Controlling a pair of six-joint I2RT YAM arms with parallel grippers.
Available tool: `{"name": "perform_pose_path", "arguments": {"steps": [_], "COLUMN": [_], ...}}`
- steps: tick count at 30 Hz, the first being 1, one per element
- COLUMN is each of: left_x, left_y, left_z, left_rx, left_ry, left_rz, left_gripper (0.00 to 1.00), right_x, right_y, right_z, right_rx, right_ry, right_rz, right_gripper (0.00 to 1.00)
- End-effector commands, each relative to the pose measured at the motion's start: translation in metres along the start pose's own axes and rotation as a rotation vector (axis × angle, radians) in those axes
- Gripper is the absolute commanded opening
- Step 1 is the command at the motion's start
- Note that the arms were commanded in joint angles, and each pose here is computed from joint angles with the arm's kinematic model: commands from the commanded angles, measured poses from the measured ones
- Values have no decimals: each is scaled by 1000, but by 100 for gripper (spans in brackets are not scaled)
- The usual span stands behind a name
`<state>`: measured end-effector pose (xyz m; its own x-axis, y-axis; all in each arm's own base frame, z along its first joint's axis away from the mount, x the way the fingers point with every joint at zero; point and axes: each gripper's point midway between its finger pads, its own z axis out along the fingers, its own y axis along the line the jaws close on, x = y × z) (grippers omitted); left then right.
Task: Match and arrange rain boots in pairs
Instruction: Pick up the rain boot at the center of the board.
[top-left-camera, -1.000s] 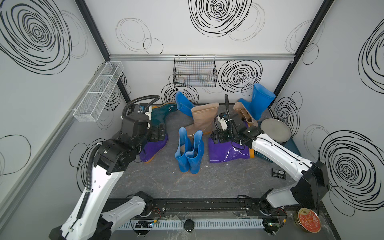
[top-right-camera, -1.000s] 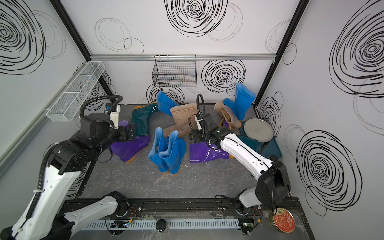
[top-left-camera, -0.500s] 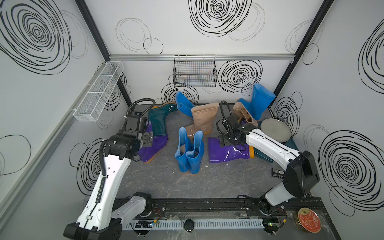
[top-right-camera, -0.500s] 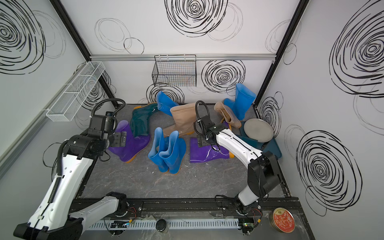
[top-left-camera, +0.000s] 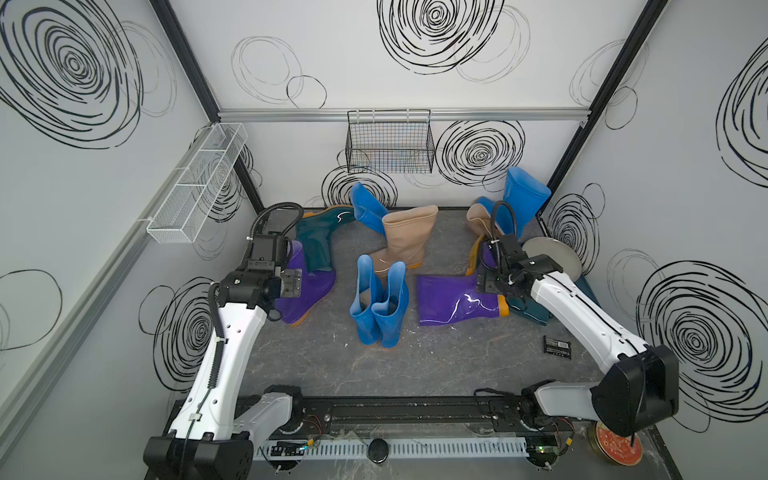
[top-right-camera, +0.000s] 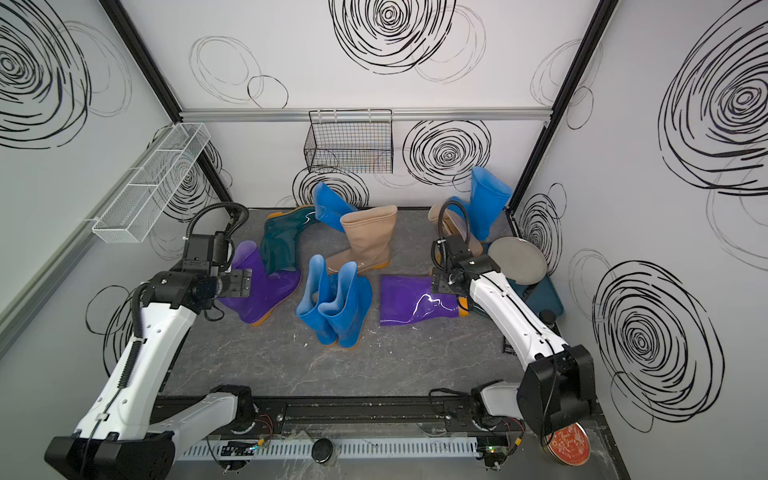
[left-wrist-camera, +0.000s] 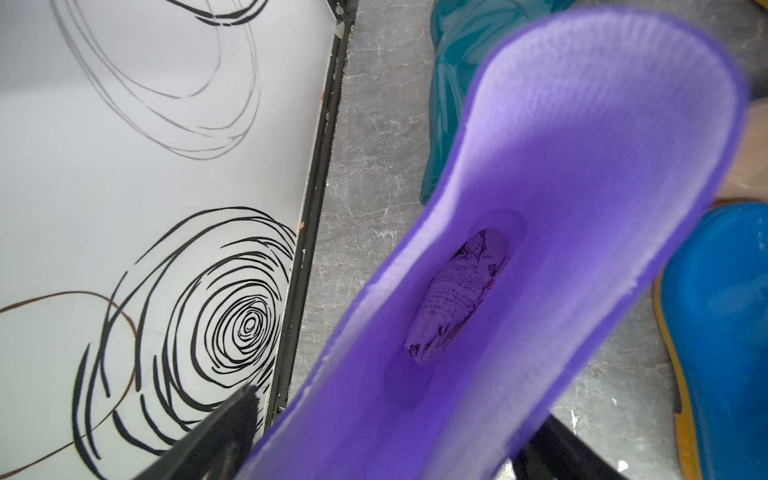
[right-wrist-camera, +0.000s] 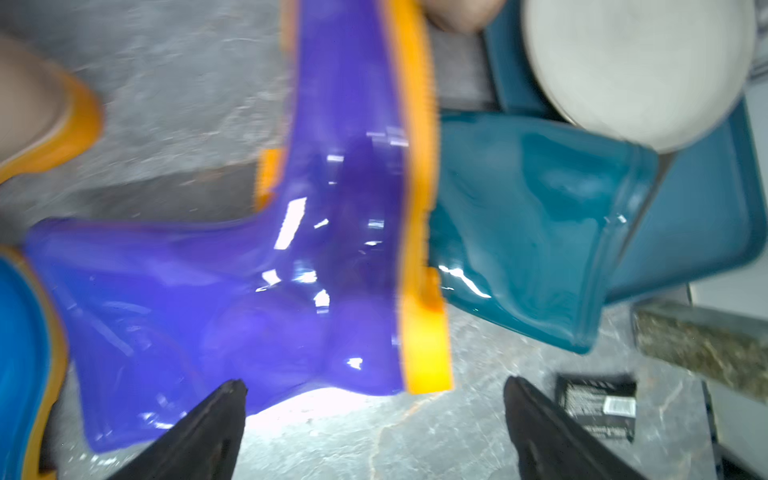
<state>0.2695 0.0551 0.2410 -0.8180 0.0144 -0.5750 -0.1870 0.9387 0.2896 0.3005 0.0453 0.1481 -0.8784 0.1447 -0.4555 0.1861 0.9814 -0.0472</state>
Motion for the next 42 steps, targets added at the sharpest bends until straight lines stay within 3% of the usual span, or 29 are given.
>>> {"name": "perform_pose_path", "arguments": {"steps": [1, 2, 6, 10, 19, 23, 31, 36, 42], "left_x": [-7, -7, -10, -8, -16, -26, -11, -2, -8], "left_y": [-11, -13, -23, -36, -65, -72, -93, -108, -119], "left_z": [7, 9, 7, 2, -26, -41, -42, -47, -68], "left_rx": [56, 65, 129, 211, 414, 469, 530, 555, 602], "left_ry": [-15, -7, 10, 39, -10, -58, -51, -51, -91], "left_rz": [-4, -3, -14, -56, -238, -320, -429, -432, -475], "left_gripper": [83, 79, 33, 0, 0, 0, 0, 0, 0], "right_x": [4, 3, 2, 13, 32, 43, 42, 41, 35], "right_y": [-7, -8, -5, -1, 16, 17, 31, 37, 52], "right_z": [15, 20, 31, 43, 66, 81, 71, 57, 25], "right_rx": [-72, -91, -134, -170, -253, -240, -316, -345, -424], "right_ry": [19, 15, 4, 30, 102, 167, 136, 121, 82], "right_rz": [49, 59, 48, 38, 21, 1, -38, -55, -78], "right_gripper": [100, 100, 100, 100, 100, 95, 59, 40, 34]}}
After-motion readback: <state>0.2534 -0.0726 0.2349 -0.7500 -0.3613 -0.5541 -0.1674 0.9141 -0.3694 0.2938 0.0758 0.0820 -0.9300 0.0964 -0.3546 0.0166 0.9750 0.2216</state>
